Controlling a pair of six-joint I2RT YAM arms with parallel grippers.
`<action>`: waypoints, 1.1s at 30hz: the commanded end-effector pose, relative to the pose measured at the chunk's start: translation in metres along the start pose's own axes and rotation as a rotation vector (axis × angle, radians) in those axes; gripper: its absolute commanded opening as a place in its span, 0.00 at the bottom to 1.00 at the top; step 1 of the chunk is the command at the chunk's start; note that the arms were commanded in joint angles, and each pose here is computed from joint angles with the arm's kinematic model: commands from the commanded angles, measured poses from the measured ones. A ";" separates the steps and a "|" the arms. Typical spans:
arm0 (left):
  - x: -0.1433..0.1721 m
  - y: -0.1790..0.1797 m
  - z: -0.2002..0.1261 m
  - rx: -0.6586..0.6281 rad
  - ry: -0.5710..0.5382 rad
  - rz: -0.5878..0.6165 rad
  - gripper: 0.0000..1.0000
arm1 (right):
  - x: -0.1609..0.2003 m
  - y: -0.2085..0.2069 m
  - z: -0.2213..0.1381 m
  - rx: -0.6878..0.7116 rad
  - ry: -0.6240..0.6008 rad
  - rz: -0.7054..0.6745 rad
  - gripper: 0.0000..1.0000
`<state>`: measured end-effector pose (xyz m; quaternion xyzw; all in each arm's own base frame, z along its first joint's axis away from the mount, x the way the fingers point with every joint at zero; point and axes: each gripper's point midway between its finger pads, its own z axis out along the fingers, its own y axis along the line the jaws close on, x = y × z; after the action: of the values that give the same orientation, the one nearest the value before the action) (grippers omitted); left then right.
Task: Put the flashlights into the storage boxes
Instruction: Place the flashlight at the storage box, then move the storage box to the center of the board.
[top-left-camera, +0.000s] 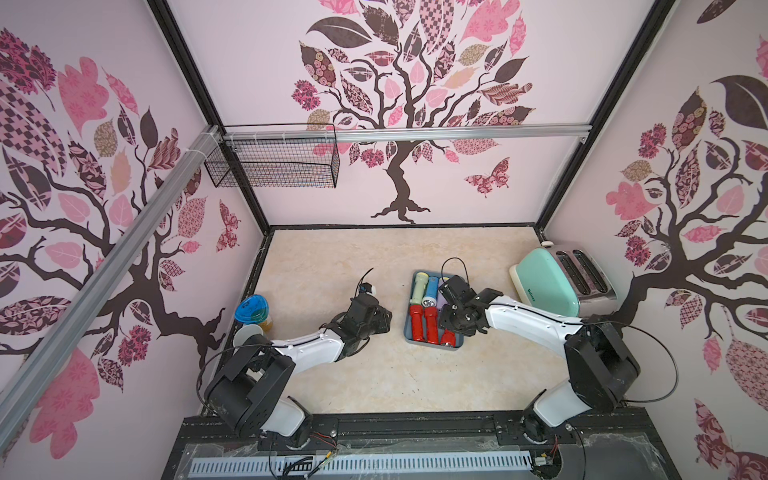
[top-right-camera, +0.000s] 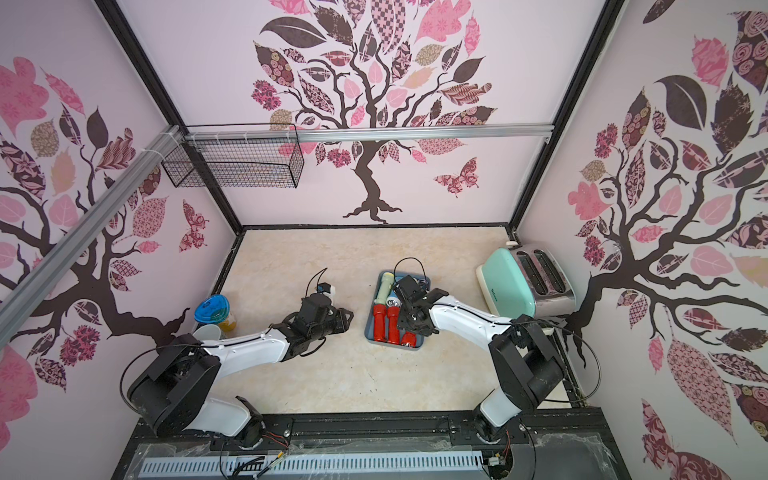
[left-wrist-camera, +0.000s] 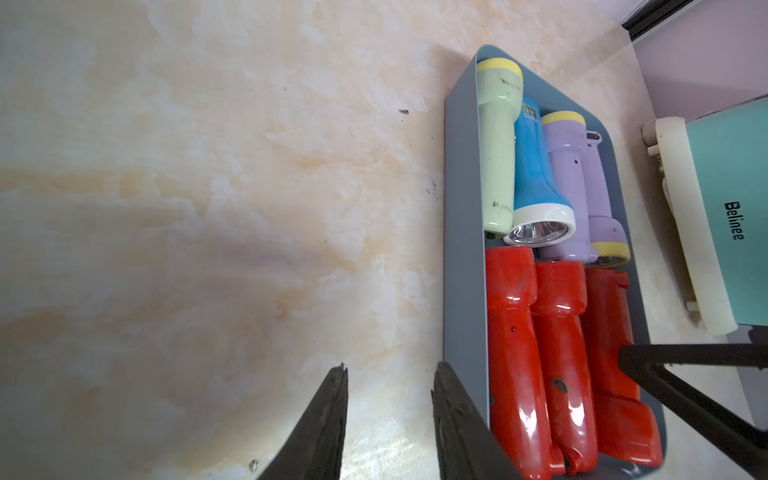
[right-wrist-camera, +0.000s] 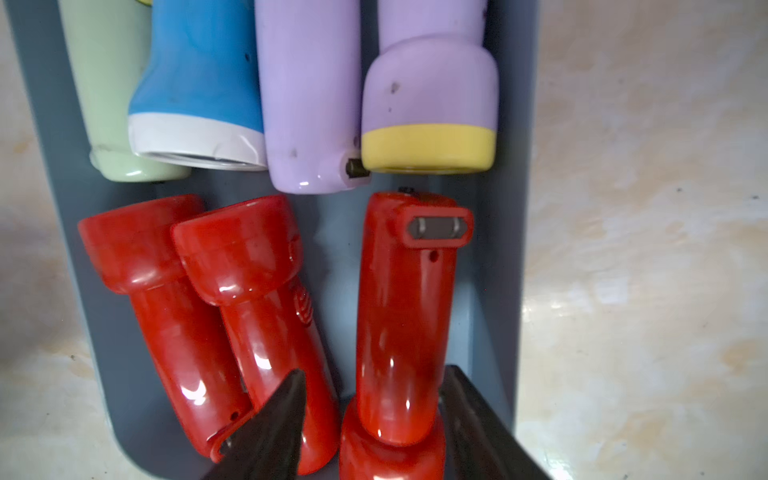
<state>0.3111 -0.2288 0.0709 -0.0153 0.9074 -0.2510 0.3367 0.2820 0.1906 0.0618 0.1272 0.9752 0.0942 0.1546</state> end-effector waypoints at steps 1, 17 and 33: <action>-0.020 -0.007 -0.005 -0.019 -0.035 0.077 0.38 | -0.003 -0.001 -0.004 0.017 -0.006 0.005 0.60; 0.004 -0.062 0.010 0.222 0.066 0.087 0.40 | -0.040 -0.037 -0.054 0.098 -0.263 -0.066 0.73; 0.013 -0.061 0.026 0.203 0.129 0.091 0.40 | -0.065 -0.044 0.018 0.192 -0.218 -0.130 0.09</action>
<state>0.2966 -0.2899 0.0585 0.0730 0.9043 -0.3235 0.2686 0.3121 0.1371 0.0465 0.0867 0.9704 -0.0045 0.2253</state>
